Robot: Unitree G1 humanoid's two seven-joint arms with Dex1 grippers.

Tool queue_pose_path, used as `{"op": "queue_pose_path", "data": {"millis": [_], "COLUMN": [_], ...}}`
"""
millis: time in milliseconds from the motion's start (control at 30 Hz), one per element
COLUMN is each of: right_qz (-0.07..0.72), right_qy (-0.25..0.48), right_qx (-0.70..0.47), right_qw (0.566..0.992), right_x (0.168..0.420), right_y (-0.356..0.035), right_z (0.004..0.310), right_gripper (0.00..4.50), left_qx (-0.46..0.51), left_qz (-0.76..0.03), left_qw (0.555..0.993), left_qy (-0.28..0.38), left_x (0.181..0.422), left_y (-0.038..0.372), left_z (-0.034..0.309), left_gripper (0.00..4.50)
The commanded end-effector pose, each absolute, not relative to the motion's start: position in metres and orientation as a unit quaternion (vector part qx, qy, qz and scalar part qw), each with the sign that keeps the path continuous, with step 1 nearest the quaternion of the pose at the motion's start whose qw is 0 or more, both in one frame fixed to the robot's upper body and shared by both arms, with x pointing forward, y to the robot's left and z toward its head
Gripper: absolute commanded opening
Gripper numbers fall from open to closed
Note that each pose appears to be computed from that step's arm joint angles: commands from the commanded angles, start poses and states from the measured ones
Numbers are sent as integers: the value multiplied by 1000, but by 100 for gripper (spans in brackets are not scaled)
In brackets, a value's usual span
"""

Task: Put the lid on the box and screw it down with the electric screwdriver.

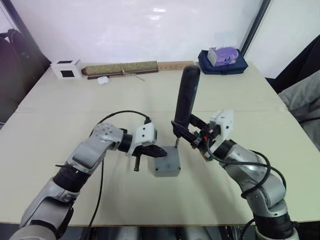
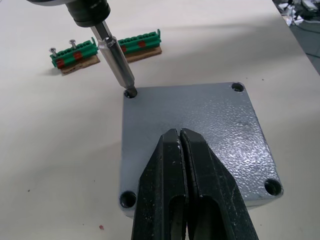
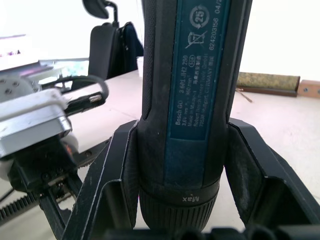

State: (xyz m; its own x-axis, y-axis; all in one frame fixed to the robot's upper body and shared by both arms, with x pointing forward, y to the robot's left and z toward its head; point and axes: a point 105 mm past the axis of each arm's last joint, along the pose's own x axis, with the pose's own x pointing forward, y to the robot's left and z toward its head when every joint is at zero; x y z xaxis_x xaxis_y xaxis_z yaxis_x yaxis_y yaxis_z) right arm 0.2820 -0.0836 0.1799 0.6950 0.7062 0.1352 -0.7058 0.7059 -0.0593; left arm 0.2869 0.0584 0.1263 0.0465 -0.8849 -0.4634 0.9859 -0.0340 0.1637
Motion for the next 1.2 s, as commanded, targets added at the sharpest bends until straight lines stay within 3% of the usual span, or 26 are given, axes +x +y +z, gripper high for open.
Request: {"op": "queue_pose_path", "data": {"millis": [33, 467, 1200], "right_qz": [374, 382, 381], "right_qy": [5, 29, 10], "right_qx": [-7, 18, 23], "right_qw": [928, 924, 924], "right_x": [284, 282, 282], "right_y": [-89, -75, -73], "right_z": [141, 126, 134], "right_gripper": [182, 182, 182], "left_qx": [239, 236, 236], "left_qz": [-680, -676, -679], "left_qw": [680, 684, 682], "left_qy": [135, 139, 138], "left_x": [283, 281, 281], "left_y": [61, 62, 60], "left_z": [114, 110, 109], "left_gripper": [0, 0, 0]}}
